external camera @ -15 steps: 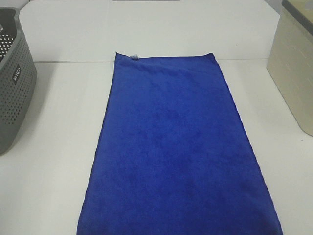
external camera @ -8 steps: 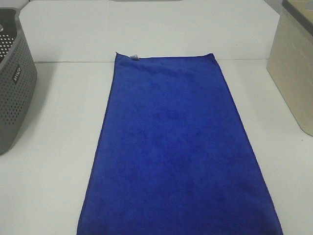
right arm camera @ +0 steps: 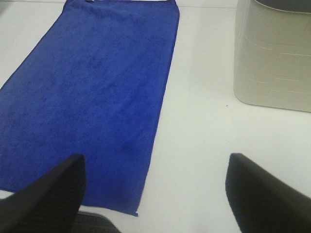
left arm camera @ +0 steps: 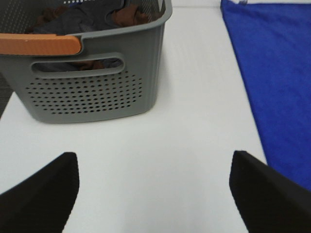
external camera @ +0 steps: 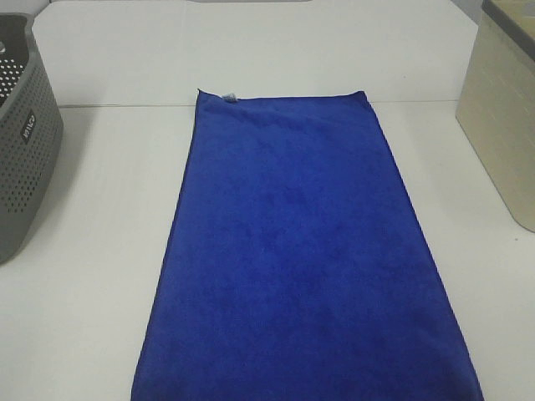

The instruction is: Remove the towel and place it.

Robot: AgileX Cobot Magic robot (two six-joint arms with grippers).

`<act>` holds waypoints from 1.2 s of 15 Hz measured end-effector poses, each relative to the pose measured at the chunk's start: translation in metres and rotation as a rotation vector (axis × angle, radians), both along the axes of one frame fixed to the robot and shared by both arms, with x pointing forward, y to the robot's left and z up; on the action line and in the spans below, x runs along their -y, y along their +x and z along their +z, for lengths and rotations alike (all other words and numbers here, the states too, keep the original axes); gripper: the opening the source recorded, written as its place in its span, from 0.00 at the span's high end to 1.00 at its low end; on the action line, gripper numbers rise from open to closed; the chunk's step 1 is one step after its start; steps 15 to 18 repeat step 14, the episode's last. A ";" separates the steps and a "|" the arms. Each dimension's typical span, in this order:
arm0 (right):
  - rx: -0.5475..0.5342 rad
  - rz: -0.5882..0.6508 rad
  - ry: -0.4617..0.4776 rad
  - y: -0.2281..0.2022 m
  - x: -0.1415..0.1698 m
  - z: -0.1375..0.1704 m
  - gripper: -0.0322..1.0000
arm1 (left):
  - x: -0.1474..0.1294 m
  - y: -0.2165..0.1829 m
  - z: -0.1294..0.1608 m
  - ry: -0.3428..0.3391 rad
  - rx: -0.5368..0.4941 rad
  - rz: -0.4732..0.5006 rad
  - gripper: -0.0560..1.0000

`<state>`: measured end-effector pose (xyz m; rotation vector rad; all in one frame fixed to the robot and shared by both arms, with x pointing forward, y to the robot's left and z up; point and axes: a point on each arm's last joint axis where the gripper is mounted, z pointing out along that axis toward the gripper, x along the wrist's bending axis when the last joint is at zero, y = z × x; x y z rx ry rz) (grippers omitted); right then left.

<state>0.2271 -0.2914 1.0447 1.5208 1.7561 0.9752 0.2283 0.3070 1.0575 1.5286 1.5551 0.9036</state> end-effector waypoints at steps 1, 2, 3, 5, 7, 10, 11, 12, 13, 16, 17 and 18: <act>0.002 0.000 0.000 0.000 0.000 0.000 0.22 | 0.003 0.003 -0.002 -0.033 0.009 -0.017 0.21; 0.003 0.000 0.001 0.000 0.000 0.000 0.22 | 0.005 0.004 -0.002 -0.042 0.022 -0.038 0.21; 0.003 0.000 0.001 0.000 0.000 0.000 0.22 | 0.006 0.004 -0.002 -0.046 0.025 -0.044 0.21; 0.003 0.000 0.001 0.000 0.000 0.000 0.23 | 0.006 0.004 -0.002 -0.052 0.026 -0.050 0.21; 0.003 0.000 0.001 0.000 0.000 0.000 0.23 | 0.006 0.004 -0.002 -0.044 0.027 -0.054 0.21; 0.003 0.000 0.001 0.000 0.000 0.000 0.23 | 0.007 0.004 -0.002 -0.041 0.027 -0.057 0.21; 0.003 0.000 0.001 0.000 0.000 0.000 0.23 | 0.007 0.004 -0.002 -0.040 0.027 -0.058 0.21; 0.003 0.000 0.001 0.000 0.000 0.000 0.23 | 0.007 0.004 -0.002 -0.040 0.027 -0.058 0.21; 0.003 0.000 0.001 0.000 0.000 0.000 0.23 | 0.007 0.004 -0.002 -0.040 0.027 -0.058 0.21; 0.003 0.000 0.001 0.000 0.000 0.000 0.23 | 0.007 0.004 -0.002 -0.040 0.027 -0.058 0.21; 0.003 0.000 0.001 0.000 0.000 0.000 0.23 | 0.007 0.004 -0.002 -0.040 0.027 -0.058 0.21; 0.003 0.000 0.001 0.000 0.000 0.000 0.23 | 0.007 0.004 -0.002 -0.040 0.027 -0.058 0.21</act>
